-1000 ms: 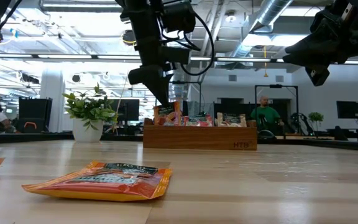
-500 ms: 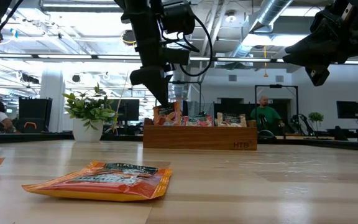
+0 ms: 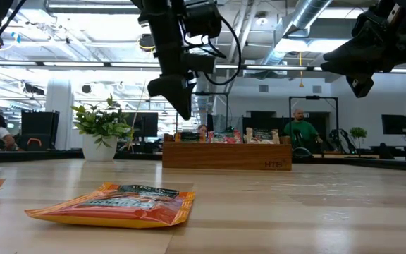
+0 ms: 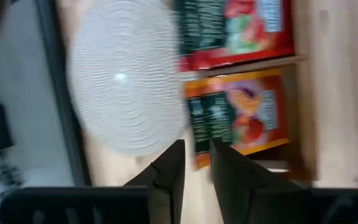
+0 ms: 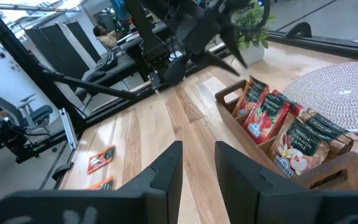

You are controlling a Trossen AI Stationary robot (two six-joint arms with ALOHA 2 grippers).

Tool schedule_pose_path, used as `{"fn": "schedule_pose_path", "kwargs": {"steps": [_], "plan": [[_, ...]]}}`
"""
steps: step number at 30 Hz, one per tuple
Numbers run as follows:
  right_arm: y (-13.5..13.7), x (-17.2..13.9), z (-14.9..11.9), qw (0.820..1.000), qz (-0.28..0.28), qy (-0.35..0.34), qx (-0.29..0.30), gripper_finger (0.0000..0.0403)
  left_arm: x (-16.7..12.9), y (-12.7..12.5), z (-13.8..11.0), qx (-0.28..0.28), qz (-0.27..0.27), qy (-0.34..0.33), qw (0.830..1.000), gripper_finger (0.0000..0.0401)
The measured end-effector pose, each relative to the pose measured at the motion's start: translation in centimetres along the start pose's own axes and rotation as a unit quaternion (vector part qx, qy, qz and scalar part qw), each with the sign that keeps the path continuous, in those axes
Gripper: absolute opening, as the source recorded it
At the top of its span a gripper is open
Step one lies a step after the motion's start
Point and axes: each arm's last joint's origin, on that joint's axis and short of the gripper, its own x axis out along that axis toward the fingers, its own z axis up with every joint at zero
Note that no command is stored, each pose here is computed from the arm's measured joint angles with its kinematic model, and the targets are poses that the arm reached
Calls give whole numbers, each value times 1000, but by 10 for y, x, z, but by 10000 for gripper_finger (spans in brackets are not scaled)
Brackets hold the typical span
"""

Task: Pick & Place Tea
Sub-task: Put the orange tea bag into the left section of the wooden organizer

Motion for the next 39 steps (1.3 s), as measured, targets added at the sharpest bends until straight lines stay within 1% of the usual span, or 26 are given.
{"fn": "schedule_pose_path", "kwargs": {"steps": [3,5,6,8,9,11,12,13,14,16,19,22,25,29,39], "plan": [[0,0,0,1000,0,0,0,86,-14,8,5,-12,13,8,1000,71],[0,0,0,1000,0,0,0,86,-30,12,9,-47,1,14,999,71],[0,0,0,1000,0,0,0,86,-38,12,11,-74,-16,17,997,71],[0,0,0,1000,0,0,0,86,-58,12,13,-130,-79,26,988,70],[0,0,0,1000,0,0,0,86,-67,10,12,-157,-118,35,980,69],[0,0,0,1000,0,0,0,86,-80,3,10,-198,-197,64,958,69],[0,0,0,1000,0,0,0,86,-85,-3,8,-211,-230,83,946,69],[0,0,0,1000,0,0,0,86,-89,-10,5,-216,-252,105,937,69],[0,0,0,1000,0,0,0,86,-93,-18,4,-214,-264,126,932,69],[0,0,0,1000,0,0,0,86,-101,-35,1,-196,-270,161,929,69],[0,0,0,1000,0,0,0,86,-105,-66,-1,-165,-271,189,929,69],[0,0,0,1000,0,0,-1,86,-108,-98,-4,-126,-272,196,934,69],[0,0,0,1000,0,0,-1,86,-108,-128,-12,-108,-273,189,937,69],[0,0,0,1000,1,1,-1,86,-108,-159,-21,-118,-278,166,939,69],[0,0,0,1000,1,1,0,86,-106,-218,-42,-165,-301,105,933,69]]}}
